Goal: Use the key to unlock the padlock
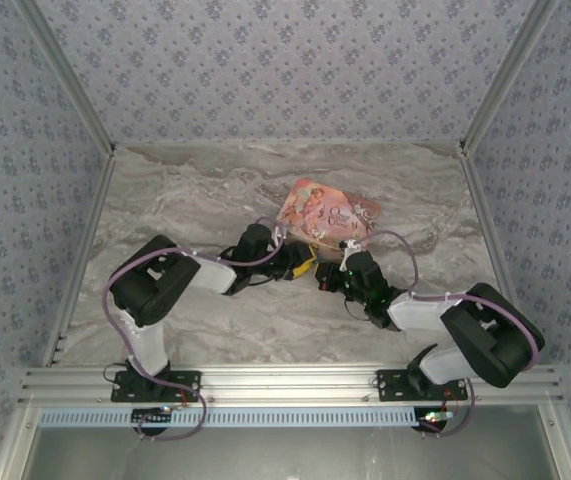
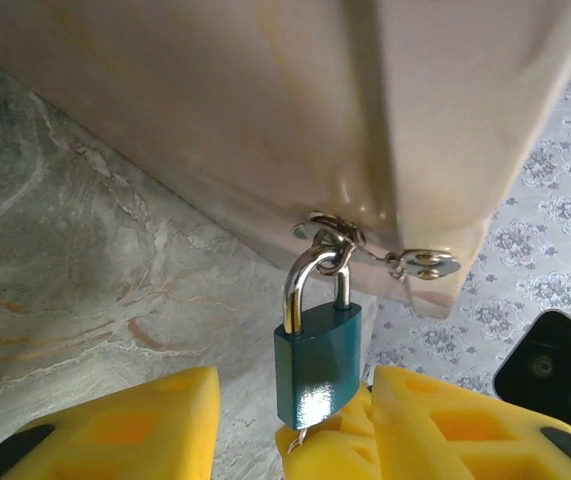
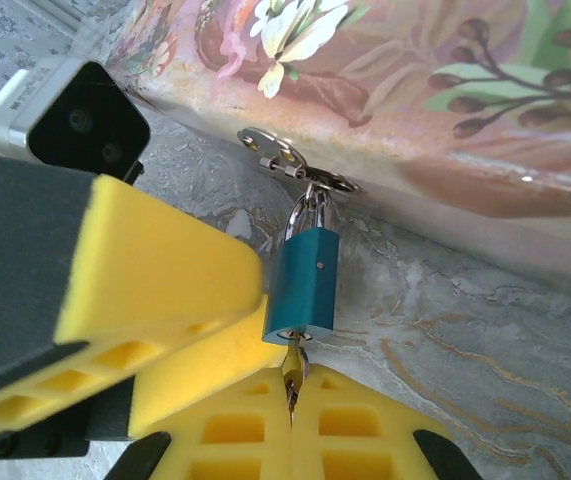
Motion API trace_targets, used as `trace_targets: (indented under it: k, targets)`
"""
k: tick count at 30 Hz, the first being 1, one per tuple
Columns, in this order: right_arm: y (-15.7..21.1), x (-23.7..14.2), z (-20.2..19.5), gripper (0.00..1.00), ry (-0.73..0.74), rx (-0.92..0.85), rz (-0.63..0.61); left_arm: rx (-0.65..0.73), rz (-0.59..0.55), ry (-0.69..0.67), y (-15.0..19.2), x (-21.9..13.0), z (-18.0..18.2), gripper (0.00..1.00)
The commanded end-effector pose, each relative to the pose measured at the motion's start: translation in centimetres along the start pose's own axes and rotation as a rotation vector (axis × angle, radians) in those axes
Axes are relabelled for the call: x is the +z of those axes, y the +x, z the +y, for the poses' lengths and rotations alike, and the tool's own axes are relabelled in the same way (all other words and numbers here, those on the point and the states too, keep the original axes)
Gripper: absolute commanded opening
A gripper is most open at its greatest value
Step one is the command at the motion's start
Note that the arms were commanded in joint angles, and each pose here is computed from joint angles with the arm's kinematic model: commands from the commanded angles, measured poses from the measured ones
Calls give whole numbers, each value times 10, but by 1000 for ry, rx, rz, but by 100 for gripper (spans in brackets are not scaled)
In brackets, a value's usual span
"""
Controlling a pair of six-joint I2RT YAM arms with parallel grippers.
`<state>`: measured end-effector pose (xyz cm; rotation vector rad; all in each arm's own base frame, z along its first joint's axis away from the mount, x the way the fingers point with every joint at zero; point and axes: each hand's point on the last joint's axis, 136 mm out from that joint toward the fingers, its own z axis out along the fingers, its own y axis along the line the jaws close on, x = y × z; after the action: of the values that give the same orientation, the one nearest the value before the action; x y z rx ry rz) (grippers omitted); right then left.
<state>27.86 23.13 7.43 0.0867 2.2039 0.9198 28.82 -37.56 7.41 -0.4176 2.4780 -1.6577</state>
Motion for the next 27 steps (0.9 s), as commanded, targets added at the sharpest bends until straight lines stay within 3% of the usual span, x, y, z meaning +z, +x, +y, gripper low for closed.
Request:
trace_targets:
  k: [1,15,27]
  targets:
    - [-24,-2,22,0,-51,35,-72,2,7,50,2,10,-13,42]
    - [-29,-2,26,0,-71,106,-84,-34,-11,83,-3,19,-13,33]
    - [-33,-6,28,3,-87,159,-89,-46,-31,90,-5,20,-12,16]
